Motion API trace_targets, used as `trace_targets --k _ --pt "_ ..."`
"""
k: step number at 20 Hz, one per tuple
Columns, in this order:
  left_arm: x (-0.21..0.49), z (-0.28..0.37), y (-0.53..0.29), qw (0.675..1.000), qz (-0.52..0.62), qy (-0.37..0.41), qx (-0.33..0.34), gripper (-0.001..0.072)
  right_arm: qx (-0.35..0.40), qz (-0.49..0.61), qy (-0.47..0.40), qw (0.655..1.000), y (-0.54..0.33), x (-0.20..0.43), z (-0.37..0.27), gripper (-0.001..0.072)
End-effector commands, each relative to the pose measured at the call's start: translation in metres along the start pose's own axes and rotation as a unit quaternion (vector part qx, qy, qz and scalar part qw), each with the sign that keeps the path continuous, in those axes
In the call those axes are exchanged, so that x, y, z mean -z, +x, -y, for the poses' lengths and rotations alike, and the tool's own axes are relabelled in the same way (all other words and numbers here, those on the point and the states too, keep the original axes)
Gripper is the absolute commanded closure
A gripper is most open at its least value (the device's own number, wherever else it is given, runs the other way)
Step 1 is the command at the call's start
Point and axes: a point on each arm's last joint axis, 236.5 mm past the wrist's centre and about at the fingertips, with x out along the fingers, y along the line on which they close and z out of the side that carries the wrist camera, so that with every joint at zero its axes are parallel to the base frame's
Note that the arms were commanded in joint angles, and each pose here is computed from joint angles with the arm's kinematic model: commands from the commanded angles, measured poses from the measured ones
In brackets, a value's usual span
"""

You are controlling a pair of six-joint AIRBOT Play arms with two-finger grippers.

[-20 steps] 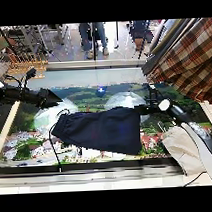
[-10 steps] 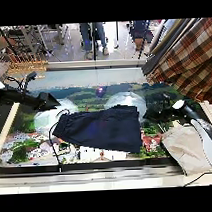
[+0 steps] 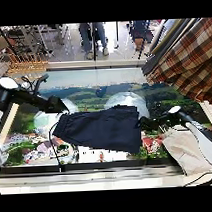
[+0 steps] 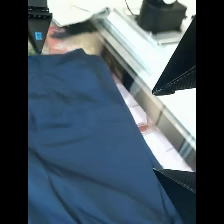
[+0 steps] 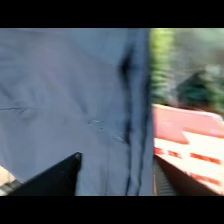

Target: Fold the clothes and pants, and hang the long-sleeved shirts on hangers.

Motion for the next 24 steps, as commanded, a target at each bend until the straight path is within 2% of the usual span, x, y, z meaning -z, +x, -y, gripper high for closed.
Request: trace_targets --k 1,2,3,5,6,8,9,13,17,20,24 --pt "-0.002 -0.012 0.015 0.998 -0.008 0.022 -0.056 0.0232 -0.034 0.003 -0.02 0.999 0.017 -0.003 -0.012 0.0485" --pt "-0.003 -0.021 0.02 0.996 -0.009 0.03 -0.085 0.0234 -0.044 0.009 -0.024 0.999 0.016 -0.007 -0.018 0.067" --pt "-0.003 -0.028 0.026 0.993 -0.017 0.037 -0.107 0.0306 -0.039 0.007 -0.034 0.999 0.011 -0.007 -0.019 0.0701" --pt "0.006 -0.034 0.044 0.99 -0.048 0.047 -0.125 0.0607 0.039 0.011 -0.044 0.998 -0.013 -0.007 0.003 0.0703" --pt "0.012 -0.035 0.058 0.989 -0.066 0.047 -0.125 0.0692 0.094 0.021 -0.043 0.994 -0.032 -0.008 0.018 0.0704" --pt "0.031 -0.041 0.092 0.987 -0.104 0.039 -0.117 0.07 0.177 0.054 -0.055 0.981 -0.08 -0.01 0.035 0.0705" --pt "0.041 -0.046 0.11 0.985 -0.122 0.033 -0.115 0.0701 0.186 0.068 -0.063 0.978 -0.098 -0.008 0.028 0.0705" --pt "0.056 -0.065 0.18 0.984 -0.139 0.022 -0.114 0.0702 0.118 0.09 -0.106 0.983 -0.1 -0.002 -0.052 0.0706" --pt "0.069 -0.075 0.206 0.98 -0.163 0.0 -0.116 0.0702 0.061 0.147 -0.231 0.96 -0.074 -0.018 -0.198 0.0706" --pt "0.044 -0.056 0.168 0.986 -0.116 0.018 -0.117 0.0702 0.009 0.148 -0.317 0.937 -0.021 0.002 -0.296 0.0706" --pt "0.023 -0.021 0.032 0.992 -0.016 0.022 -0.127 0.0701 -0.01 0.05 -0.336 0.941 0.091 0.048 -0.322 0.0706"
